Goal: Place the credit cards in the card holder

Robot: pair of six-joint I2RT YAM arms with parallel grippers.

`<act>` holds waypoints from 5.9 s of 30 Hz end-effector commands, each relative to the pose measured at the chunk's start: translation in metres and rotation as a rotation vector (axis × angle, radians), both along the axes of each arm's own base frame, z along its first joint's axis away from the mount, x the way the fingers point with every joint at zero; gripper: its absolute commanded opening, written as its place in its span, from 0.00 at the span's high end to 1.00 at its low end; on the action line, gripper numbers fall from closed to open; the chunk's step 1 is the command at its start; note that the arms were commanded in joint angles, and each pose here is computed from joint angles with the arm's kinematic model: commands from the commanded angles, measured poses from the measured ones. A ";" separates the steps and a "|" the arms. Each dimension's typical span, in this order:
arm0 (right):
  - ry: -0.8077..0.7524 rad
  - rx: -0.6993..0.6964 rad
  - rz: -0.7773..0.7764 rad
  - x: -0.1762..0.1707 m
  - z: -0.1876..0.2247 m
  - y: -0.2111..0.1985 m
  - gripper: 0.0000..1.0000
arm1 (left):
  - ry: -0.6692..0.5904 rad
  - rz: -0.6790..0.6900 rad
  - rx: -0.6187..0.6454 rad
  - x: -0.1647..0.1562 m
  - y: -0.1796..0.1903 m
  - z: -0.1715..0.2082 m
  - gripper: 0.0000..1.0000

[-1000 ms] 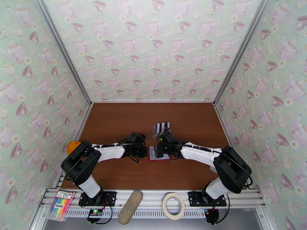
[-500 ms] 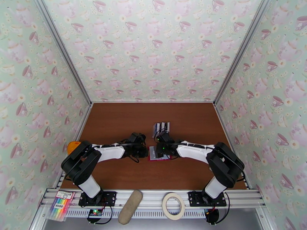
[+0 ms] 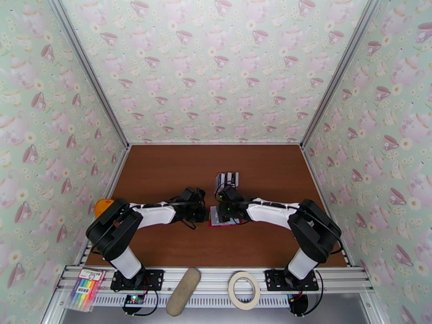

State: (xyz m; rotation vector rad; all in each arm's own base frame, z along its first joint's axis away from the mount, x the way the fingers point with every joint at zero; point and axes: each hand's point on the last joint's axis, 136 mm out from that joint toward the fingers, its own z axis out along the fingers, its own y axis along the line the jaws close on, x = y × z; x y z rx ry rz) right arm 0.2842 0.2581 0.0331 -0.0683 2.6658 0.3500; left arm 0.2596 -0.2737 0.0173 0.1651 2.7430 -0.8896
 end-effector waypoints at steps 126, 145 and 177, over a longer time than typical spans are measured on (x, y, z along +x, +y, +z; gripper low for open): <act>-0.112 -0.002 0.001 0.000 0.055 -0.010 0.46 | 0.064 0.041 0.026 0.012 0.042 0.012 0.77; -0.092 -0.014 -0.122 -0.002 0.043 -0.087 0.43 | 0.084 0.005 0.027 0.014 0.025 -0.001 0.77; 0.017 0.069 -0.137 -0.008 -0.011 -0.090 0.42 | 0.068 -0.028 0.008 0.052 -0.004 -0.015 0.78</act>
